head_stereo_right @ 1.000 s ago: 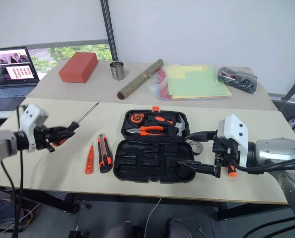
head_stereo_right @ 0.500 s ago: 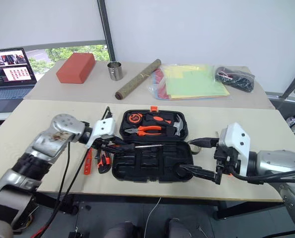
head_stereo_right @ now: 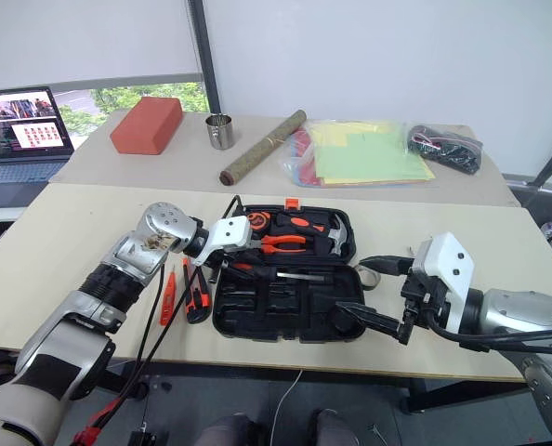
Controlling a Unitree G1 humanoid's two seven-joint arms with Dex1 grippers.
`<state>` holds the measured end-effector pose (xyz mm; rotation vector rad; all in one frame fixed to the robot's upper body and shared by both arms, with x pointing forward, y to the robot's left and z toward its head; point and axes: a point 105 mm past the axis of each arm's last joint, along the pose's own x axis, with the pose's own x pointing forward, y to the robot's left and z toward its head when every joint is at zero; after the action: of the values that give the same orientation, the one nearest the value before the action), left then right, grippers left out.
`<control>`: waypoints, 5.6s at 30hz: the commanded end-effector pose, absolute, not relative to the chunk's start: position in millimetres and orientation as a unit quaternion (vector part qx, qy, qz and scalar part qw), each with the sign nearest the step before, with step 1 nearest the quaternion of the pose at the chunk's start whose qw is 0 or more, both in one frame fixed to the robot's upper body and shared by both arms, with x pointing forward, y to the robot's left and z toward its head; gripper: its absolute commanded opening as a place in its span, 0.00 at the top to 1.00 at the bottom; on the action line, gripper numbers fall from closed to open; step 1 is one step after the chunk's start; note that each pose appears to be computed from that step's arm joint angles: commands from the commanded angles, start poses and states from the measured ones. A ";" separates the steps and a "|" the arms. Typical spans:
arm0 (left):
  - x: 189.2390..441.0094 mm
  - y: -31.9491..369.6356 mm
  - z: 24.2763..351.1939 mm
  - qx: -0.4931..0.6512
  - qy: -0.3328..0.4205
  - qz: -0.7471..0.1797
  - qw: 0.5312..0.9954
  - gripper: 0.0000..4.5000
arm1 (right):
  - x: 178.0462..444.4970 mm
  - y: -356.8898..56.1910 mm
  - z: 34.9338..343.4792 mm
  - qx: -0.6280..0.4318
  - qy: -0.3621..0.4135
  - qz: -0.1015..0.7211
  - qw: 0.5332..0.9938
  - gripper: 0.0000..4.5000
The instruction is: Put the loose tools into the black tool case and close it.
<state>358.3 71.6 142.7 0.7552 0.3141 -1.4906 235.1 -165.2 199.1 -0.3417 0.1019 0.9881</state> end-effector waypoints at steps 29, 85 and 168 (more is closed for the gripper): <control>365.5 55.6 119.8 0.364 0.135 -0.634 0.669 0.99 | 238.5 -177.6 207.5 -0.141 0.025 0.416 0.898 0.00; 289.6 107.3 211.2 0.165 0.056 -0.693 0.700 0.00 | 286.2 -266.3 141.1 -0.061 0.056 0.139 0.987 0.77; 282.3 209.3 206.8 0.132 0.088 -0.451 0.878 0.00 | 311.5 -82.4 215.7 -0.144 0.000 0.602 0.785 0.73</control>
<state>289.2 196.1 191.7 0.2669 0.2302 -1.0392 324.0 -83.7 183.1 -0.3444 0.0895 1.2679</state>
